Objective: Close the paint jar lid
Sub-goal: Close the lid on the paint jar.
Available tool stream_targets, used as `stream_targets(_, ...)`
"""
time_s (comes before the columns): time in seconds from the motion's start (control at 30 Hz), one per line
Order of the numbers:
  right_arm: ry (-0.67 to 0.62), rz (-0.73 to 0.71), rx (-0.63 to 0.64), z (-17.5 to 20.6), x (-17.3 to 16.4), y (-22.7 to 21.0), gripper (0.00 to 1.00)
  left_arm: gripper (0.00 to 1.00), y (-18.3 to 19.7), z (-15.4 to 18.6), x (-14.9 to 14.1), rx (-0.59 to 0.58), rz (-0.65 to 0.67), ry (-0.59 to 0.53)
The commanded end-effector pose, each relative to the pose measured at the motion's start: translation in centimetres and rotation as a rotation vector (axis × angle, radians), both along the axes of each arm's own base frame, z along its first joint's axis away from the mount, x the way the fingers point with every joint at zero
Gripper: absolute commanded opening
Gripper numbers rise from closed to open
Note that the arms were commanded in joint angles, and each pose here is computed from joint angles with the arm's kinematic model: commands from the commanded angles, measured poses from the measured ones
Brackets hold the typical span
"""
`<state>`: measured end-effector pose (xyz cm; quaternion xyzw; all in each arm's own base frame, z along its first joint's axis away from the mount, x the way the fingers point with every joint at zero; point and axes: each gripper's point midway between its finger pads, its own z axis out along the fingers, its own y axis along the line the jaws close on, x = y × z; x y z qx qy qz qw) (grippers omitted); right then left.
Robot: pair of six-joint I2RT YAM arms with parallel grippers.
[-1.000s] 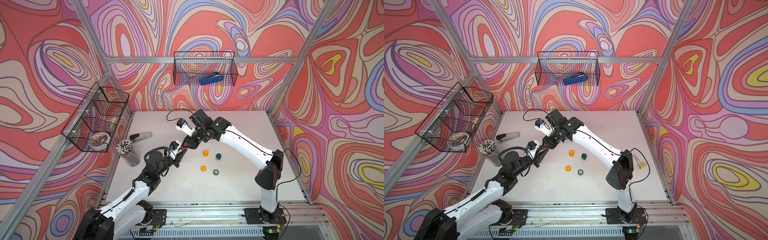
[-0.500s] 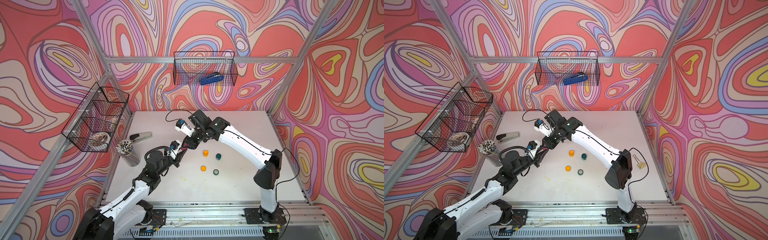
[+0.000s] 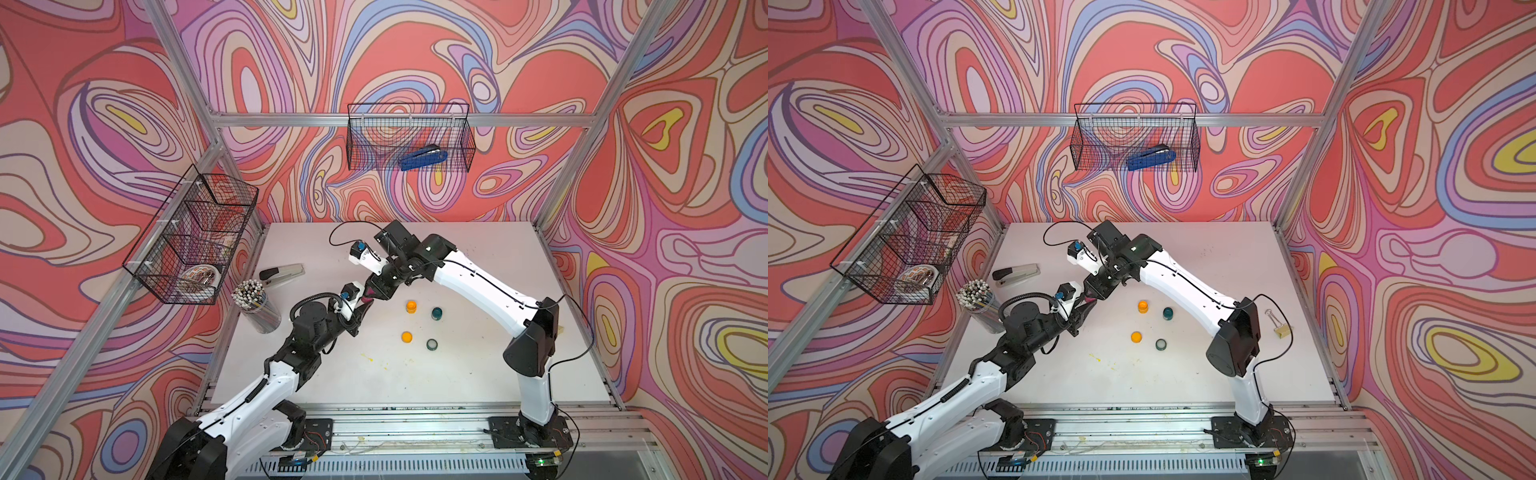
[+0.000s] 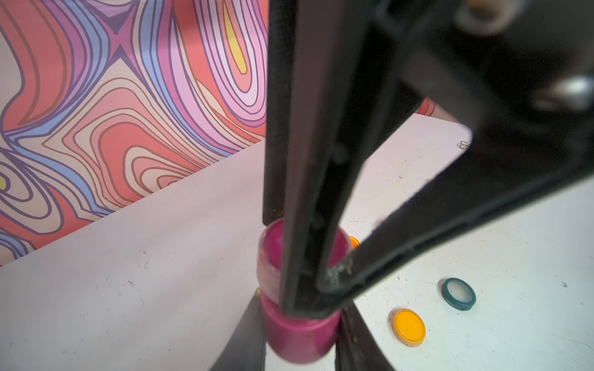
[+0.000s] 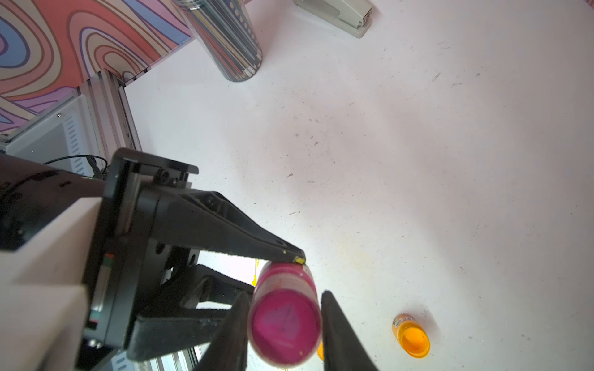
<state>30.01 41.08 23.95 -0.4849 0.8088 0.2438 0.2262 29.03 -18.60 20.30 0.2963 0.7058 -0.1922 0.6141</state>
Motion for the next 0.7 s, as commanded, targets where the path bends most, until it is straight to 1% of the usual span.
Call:
stream_targets(0.0, 0.093, 0.072, 0.010, -1.7, -2.2, 1.5, 0.34, 0.27, -0.6, 6.3, 0.0, -0.061, -0.018, -0.192)
stream_targets(0.27, 0.109, 0.052, 0.025, -2.2, -2.3, 1.7, 0.34, 0.26, 0.0, 7.8, 0.2, -0.092, 0.019, -0.244)
stream_targets(0.47, 0.102, -0.026, -0.017, -3.0, -1.1, 1.4, 0.34, 0.26, 0.3, 8.7, 0.3, -0.112, 0.040, -0.262)
stream_targets(0.67, 0.138, -0.095, -0.012, -3.6, -0.6, 1.7, 0.33, 0.27, 1.6, 9.3, 1.1, -0.124, 0.125, -0.283)
